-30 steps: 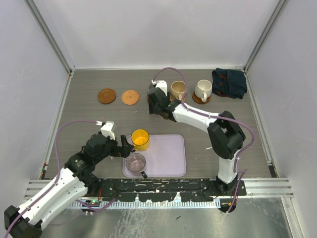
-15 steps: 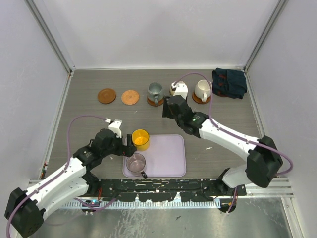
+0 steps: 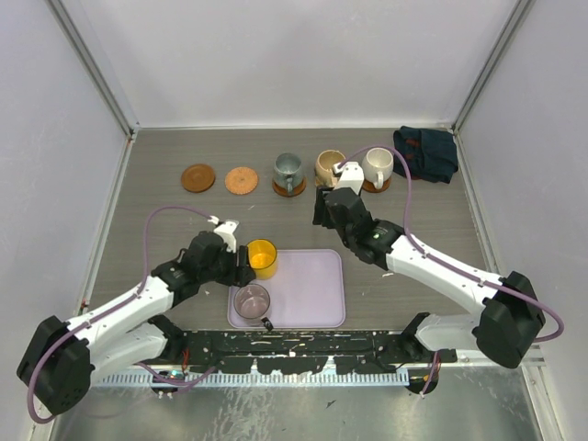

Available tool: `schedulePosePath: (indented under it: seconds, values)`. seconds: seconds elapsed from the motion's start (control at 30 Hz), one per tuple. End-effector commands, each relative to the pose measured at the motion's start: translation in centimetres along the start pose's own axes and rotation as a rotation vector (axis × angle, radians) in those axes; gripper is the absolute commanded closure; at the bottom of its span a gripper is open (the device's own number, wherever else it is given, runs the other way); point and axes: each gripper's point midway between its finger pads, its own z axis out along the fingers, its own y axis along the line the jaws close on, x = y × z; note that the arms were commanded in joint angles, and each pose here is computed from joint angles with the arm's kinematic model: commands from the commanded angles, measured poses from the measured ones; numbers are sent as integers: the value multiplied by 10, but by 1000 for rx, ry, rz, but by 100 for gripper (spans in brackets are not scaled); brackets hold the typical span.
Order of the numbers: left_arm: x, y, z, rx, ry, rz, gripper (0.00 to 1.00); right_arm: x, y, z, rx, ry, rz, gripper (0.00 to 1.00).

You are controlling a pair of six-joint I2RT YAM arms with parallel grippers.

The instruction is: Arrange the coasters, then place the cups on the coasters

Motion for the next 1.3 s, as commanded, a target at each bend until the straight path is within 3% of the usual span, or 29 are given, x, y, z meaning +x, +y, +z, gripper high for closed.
schedulePosePath:
  seconds: [0.0,0.1,0.33,0.73,0.97,1.27]
  values:
    - [-34,-23,1,80,-84,17,51,-20,1,-7,-11,-69,58,39]
    - [-31,-24,5,87,-66,19,70,-17,1,-7,-14,-65,62,39]
    - [-33,-27,11,85,-73,20,100,-8,3,-6,-32,-48,65,40]
    - [-98,-37,-19,37,-296,100,100,10,-4,-8,-40,-35,65,48]
    - [-157,-24,-36,-132,-422,187,100,32,-21,-11,-6,-9,49,50]
    - [-224,11,-5,-271,-454,151,100,32,-34,-22,10,-37,57,54]
